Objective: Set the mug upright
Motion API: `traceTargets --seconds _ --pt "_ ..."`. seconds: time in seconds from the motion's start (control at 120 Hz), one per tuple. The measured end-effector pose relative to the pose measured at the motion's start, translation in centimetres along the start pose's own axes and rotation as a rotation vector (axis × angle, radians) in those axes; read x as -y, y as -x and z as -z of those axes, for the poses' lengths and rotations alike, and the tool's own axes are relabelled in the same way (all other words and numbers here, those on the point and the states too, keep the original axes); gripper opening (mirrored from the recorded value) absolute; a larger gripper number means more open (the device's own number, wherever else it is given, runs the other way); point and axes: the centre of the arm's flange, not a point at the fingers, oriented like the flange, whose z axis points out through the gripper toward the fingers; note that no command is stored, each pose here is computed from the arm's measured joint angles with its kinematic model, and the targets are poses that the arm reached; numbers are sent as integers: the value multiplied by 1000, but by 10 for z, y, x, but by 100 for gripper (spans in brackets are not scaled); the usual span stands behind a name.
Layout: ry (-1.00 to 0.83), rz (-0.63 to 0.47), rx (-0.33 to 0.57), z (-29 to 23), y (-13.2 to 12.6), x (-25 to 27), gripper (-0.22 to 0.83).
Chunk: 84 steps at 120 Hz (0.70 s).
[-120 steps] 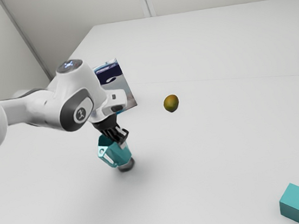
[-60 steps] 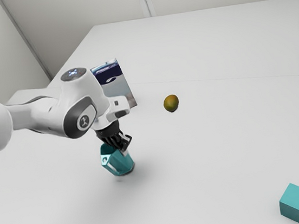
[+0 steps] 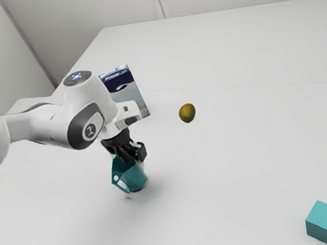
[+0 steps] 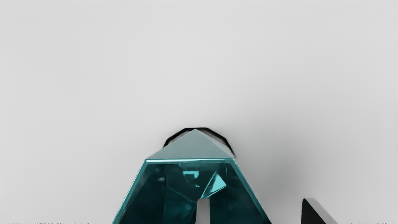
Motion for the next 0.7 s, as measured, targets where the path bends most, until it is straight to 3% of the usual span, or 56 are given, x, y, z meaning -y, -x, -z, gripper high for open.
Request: traceTargets --seconds 0.267,0.425,0.7 --pt "-23 -8 -12 56 -7 -7 47" --pt "15 -5 -40 122 -61 -1 55" --pt "20 27 -63 212 -93 30 60"
